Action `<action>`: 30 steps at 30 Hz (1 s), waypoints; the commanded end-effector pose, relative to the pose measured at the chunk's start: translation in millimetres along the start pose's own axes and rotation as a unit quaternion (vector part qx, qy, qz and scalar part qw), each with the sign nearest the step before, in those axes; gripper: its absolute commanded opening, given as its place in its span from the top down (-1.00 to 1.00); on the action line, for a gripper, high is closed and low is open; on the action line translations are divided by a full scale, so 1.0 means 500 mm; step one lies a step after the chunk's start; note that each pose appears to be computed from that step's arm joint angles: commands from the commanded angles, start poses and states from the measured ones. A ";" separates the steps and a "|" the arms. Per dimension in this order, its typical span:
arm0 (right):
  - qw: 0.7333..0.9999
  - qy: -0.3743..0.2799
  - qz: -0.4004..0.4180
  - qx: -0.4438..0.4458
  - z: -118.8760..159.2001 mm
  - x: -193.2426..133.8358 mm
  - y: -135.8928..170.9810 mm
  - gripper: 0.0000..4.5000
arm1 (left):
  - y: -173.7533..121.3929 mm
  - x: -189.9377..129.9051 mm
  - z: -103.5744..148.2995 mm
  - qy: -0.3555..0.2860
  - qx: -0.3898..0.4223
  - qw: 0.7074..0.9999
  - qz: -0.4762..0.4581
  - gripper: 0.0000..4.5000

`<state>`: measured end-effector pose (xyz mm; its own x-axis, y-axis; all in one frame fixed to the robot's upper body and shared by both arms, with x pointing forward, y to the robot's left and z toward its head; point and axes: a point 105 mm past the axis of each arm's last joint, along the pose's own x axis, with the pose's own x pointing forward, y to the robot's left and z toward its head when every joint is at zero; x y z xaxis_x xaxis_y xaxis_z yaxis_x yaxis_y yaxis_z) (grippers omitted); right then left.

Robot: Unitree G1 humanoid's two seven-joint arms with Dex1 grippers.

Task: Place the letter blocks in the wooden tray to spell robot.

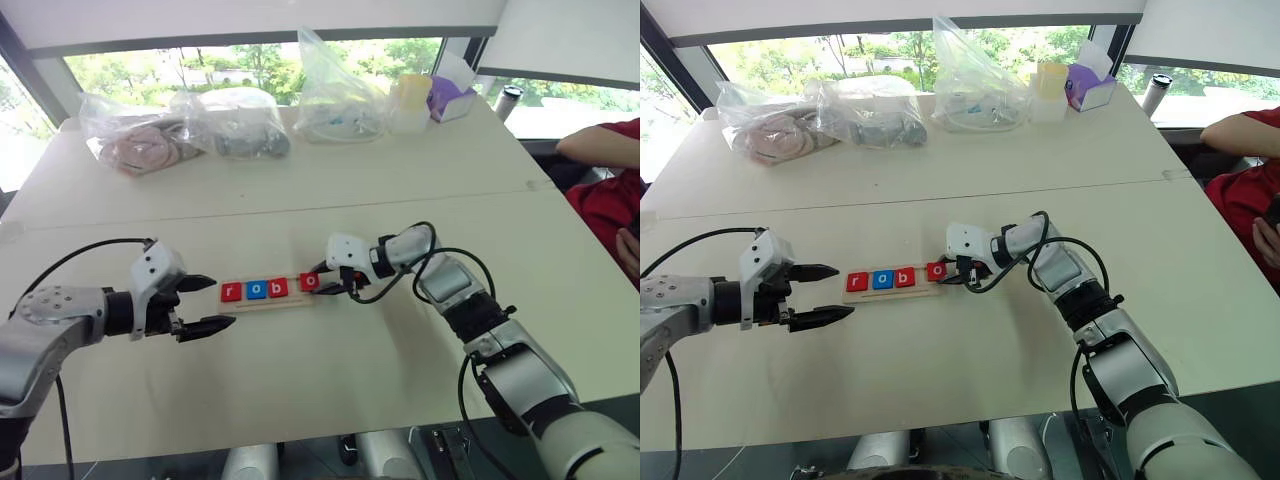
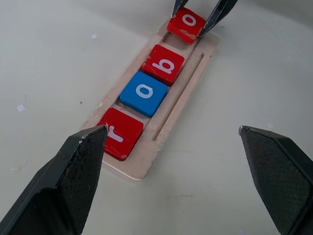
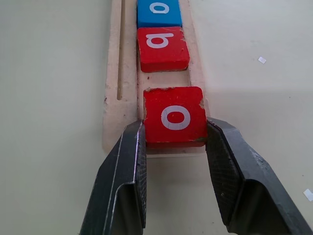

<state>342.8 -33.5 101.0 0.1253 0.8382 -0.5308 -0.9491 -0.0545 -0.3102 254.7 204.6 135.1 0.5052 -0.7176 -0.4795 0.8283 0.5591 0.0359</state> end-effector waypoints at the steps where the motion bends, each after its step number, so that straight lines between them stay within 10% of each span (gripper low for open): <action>1: 1.000 -0.013 0.003 -0.020 0.027 0.017 -0.004 0.49 | 0.000 -0.003 0.020 -0.019 0.014 1.000 0.009 -1.00; 20: 1.000 -0.014 -0.007 -0.017 0.056 0.049 -0.010 0.49 | 0.004 0.011 0.018 -0.022 0.017 0.999 0.017 -1.00; 26: 1.000 -0.027 -0.007 -0.004 0.067 0.045 -0.009 -0.85 | 0.010 0.017 0.012 -0.019 0.020 0.999 0.019 -1.00; 30: 0.998 -0.062 -0.029 0.016 0.098 0.034 -0.032 -0.98 | 0.014 0.020 0.014 -0.022 0.022 0.999 0.020 -1.00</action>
<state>342.2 0.1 106.1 0.1287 0.8631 -0.4884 -0.9648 -0.0049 -0.2629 264.9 199.7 129.4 0.5388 -0.7079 -0.4567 0.8126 0.5797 0.0601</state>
